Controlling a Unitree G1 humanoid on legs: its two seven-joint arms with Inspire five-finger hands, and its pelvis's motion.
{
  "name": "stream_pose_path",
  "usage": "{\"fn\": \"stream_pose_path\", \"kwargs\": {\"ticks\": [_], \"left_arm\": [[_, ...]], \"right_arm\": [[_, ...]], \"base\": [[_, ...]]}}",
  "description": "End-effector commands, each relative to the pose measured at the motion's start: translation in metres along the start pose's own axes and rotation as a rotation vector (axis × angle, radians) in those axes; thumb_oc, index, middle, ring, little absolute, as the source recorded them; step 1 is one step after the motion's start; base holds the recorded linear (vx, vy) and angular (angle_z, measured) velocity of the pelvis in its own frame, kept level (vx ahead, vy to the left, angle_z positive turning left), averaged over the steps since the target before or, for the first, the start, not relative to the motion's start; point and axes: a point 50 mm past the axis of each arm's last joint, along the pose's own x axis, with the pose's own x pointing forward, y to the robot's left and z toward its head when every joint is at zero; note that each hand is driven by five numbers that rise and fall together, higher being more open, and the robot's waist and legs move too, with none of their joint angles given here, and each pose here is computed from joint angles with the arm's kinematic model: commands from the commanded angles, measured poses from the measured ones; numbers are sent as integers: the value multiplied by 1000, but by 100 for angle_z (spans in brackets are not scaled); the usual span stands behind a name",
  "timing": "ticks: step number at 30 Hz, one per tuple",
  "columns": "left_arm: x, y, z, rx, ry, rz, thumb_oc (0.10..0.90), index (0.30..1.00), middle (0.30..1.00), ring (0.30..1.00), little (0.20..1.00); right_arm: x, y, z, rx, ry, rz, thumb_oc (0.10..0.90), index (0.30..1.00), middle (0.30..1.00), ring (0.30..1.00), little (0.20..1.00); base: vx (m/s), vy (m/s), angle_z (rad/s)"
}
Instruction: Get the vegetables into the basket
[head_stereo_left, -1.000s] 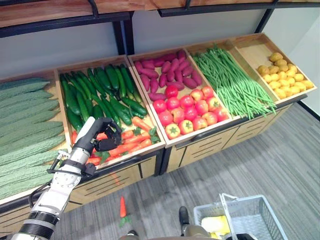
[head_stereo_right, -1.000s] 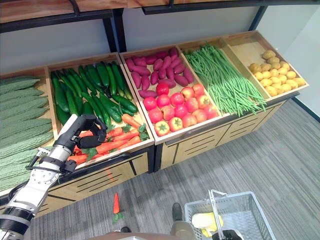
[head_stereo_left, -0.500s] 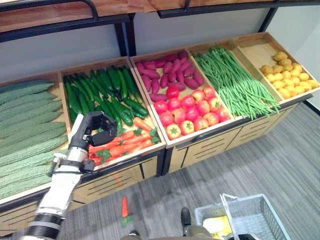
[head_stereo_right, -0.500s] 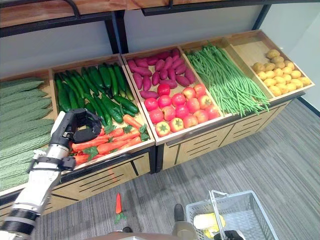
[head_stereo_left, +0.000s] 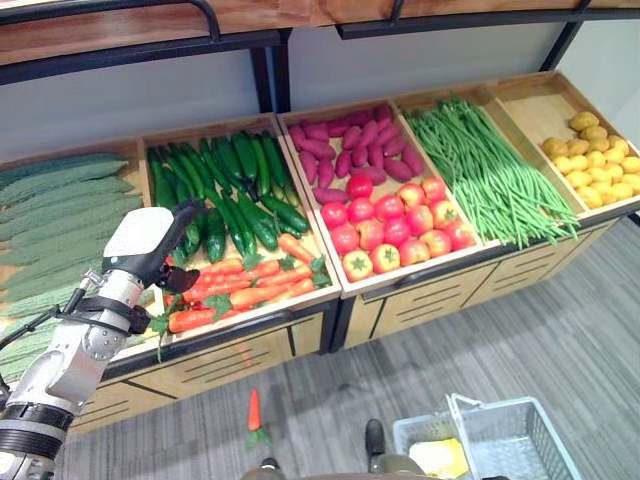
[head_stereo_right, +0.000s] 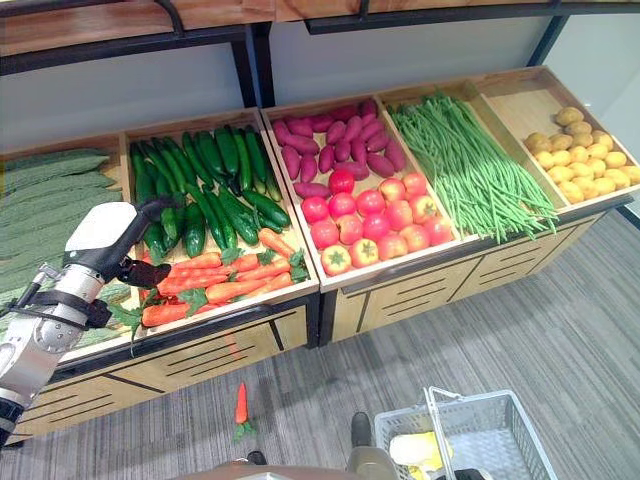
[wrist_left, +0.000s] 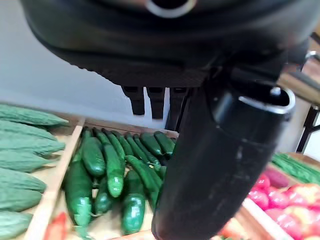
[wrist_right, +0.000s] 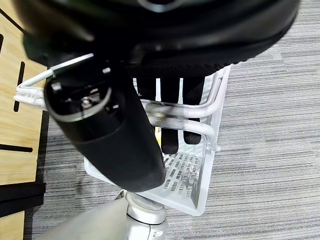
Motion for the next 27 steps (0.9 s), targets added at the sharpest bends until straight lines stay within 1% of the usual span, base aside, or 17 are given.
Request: {"fn": "stream_pose_path", "kwargs": {"ticks": [1, 2, 4, 10, 16, 22, 27], "left_arm": [[25, 55, 13, 207, -106, 151, 900, 1000, 1000, 1000, 1000], [25, 55, 13, 208, -106, 151, 900, 1000, 1000, 1000, 1000], [26, 43, 8, 211, -79, 115, 900, 1000, 1000, 1000, 1000], [34, 31, 7, 185, -60, 86, 900, 1000, 1000, 1000, 1000], [44, 25, 10, 206, -59, 55, 900, 1000, 1000, 1000, 1000], [48, 21, 8, 211, -44, 34, 900, 1000, 1000, 1000, 1000], [47, 17, 7, 238, -49, -20, 900, 1000, 1000, 1000, 1000]], "right_arm": [[3, -13, 18, -43, -49, -21, 400, 300, 300, 300, 300], [3, -13, 18, -43, -49, -21, 400, 300, 300, 300, 300], [3, -13, 20, -55, -57, -24, 400, 300, 300, 300, 300], [3, -17, 24, -70, -66, -38, 400, 300, 300, 300, 300], [3, -20, 26, -74, -71, -49, 400, 300, 300, 300, 300], [4, -21, 27, -71, -67, -57, 400, 300, 300, 300, 300], [3, -23, 27, -74, -64, -61, 400, 300, 300, 300, 300]], "base": [[0, 0, 0], [0, 0, 0], [0, 0, 0], [0, 0, 0], [0, 0, 0], [2, -1, -1], [2, -1, -1]]}}
